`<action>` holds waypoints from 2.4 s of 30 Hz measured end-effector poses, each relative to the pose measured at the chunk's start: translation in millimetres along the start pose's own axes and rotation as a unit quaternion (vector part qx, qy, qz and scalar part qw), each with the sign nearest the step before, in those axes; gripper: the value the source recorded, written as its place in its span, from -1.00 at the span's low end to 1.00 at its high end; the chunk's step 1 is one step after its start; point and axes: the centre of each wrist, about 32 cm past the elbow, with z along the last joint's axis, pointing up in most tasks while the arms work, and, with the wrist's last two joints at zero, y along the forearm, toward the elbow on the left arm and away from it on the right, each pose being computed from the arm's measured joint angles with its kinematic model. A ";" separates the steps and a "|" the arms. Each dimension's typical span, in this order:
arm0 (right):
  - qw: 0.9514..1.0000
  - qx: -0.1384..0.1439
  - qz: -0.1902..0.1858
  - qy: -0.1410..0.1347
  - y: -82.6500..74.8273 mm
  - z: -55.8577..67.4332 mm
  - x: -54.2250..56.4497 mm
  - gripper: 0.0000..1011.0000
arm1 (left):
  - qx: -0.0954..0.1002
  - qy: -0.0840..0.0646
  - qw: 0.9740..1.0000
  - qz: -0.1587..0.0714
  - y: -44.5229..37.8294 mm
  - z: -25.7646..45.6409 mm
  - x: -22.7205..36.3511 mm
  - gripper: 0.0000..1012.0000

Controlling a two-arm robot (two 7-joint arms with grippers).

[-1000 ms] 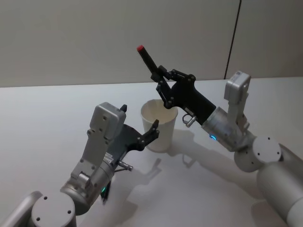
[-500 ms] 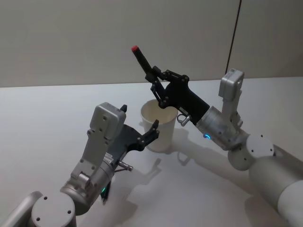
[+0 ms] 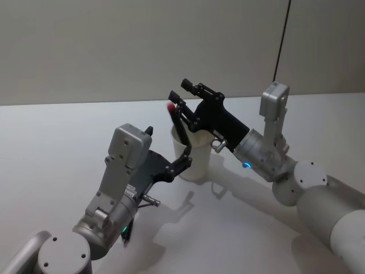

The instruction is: Place the pen into the pen holder.

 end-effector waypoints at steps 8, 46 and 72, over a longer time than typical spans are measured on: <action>1.000 -0.002 0.000 0.001 0.6 0.0 0.3 0.25 | 0.000 0.000 1.000 0.000 0.0 0.0 0.0 0.98; 0.991 -0.009 -0.117 -0.061 -29.9 27.6 -14.0 0.98 | 0.000 0.000 1.000 0.000 0.0 0.0 0.0 0.98; 0.944 -0.095 -0.308 -0.066 -111.4 91.4 -71.7 0.98 | 0.000 0.000 1.000 0.000 0.0 0.0 0.0 0.98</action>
